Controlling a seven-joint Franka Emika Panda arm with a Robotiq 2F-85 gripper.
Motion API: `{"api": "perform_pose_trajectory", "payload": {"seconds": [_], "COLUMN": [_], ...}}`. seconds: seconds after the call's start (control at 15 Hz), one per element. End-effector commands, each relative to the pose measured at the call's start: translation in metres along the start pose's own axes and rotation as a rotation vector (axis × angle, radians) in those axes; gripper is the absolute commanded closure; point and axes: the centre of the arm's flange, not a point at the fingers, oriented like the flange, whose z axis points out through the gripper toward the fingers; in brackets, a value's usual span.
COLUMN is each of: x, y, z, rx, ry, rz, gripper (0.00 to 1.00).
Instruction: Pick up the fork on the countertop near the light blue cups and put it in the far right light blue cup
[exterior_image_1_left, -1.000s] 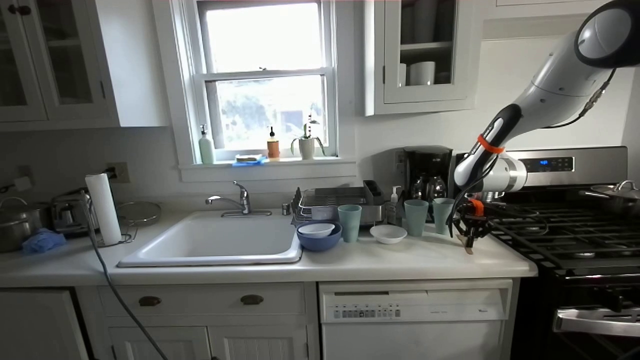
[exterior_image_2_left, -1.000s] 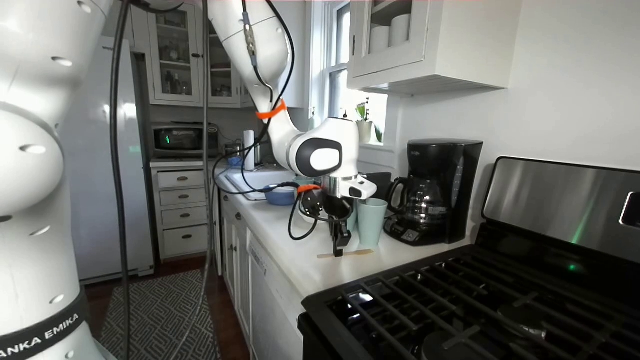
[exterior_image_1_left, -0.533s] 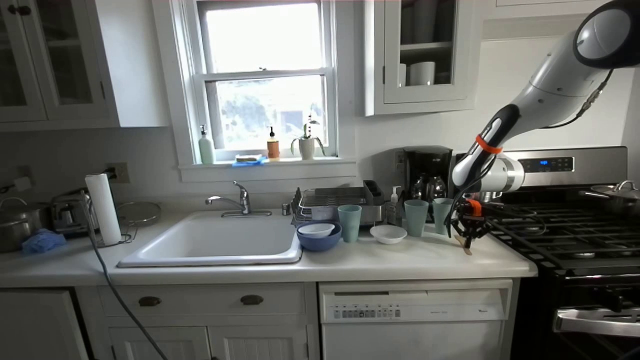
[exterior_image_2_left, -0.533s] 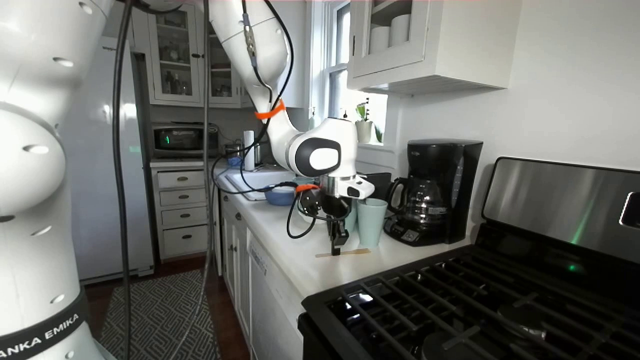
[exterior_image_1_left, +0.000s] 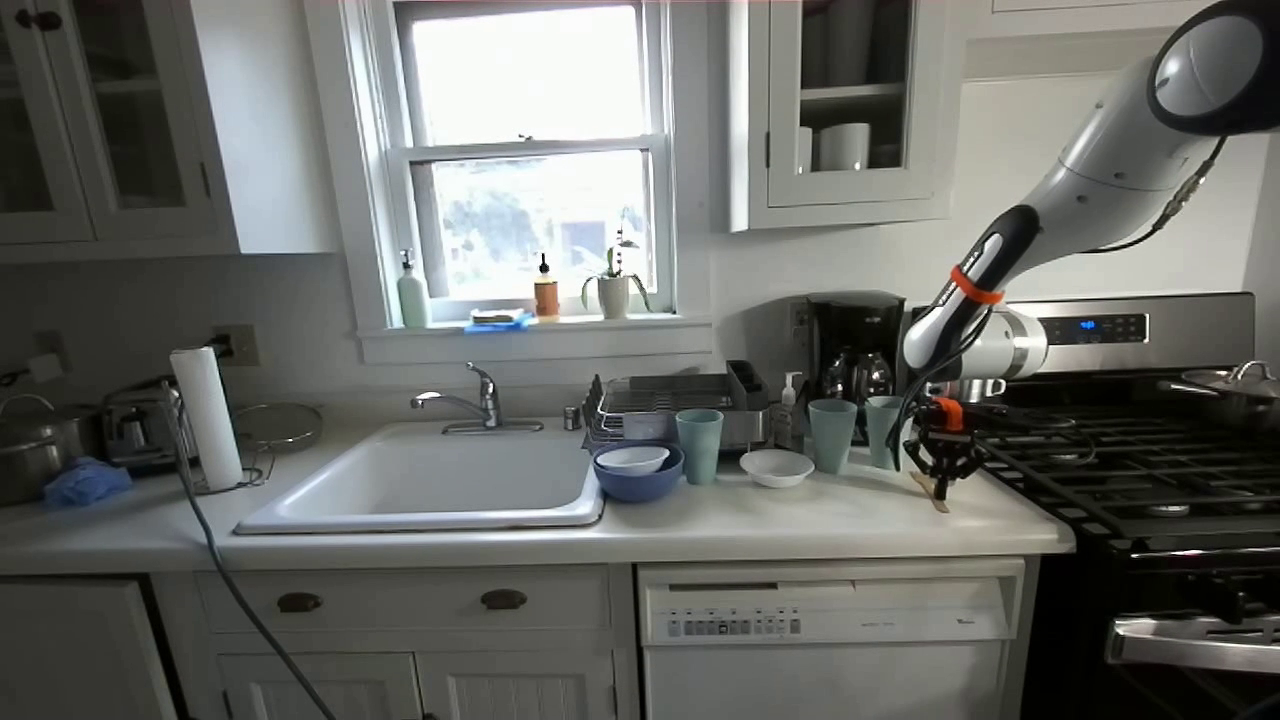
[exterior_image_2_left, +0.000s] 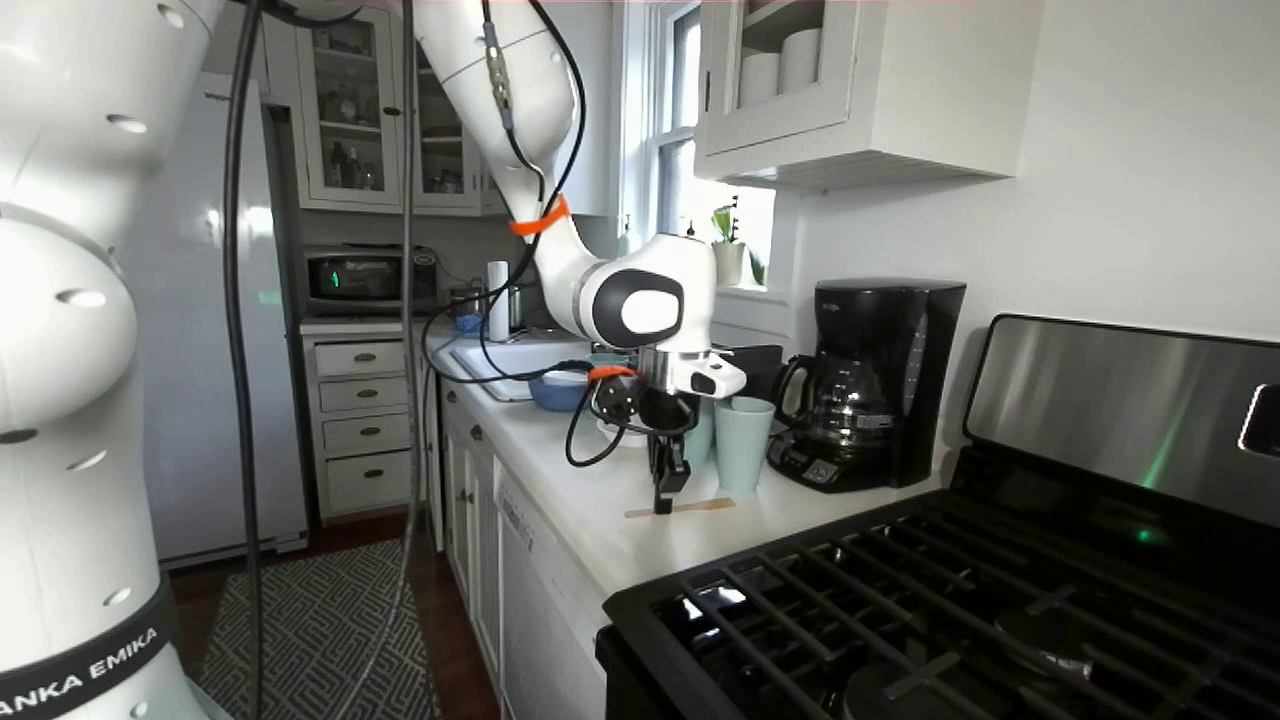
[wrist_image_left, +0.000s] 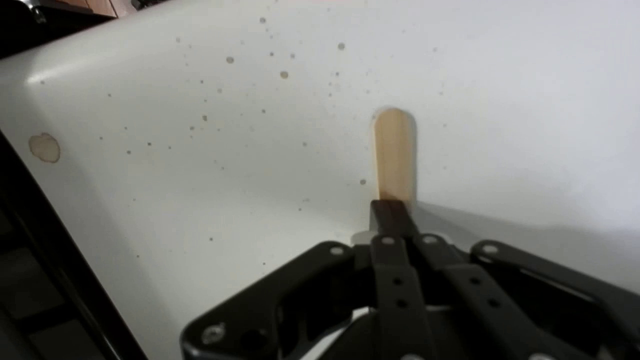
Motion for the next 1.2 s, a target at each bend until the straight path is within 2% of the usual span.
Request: {"api": "perform_pose_trajectory", "payload": {"seconds": [0.0, 0.27, 0.8, 1.13], "x": [-0.013, -0.023, -0.060, -0.071], "y": [-0.007, -0.008, -0.003, -0.002], "z": [-0.002, 0.000, 0.002, 0.001], "rx": [-0.016, -0.025, -0.071, -0.068], "ry": [-0.033, -0.069, -0.237, -0.267], "rz": [0.015, 0.040, 0.111, 0.136], "gripper": [1.00, 1.00, 1.00, 1.00]}}
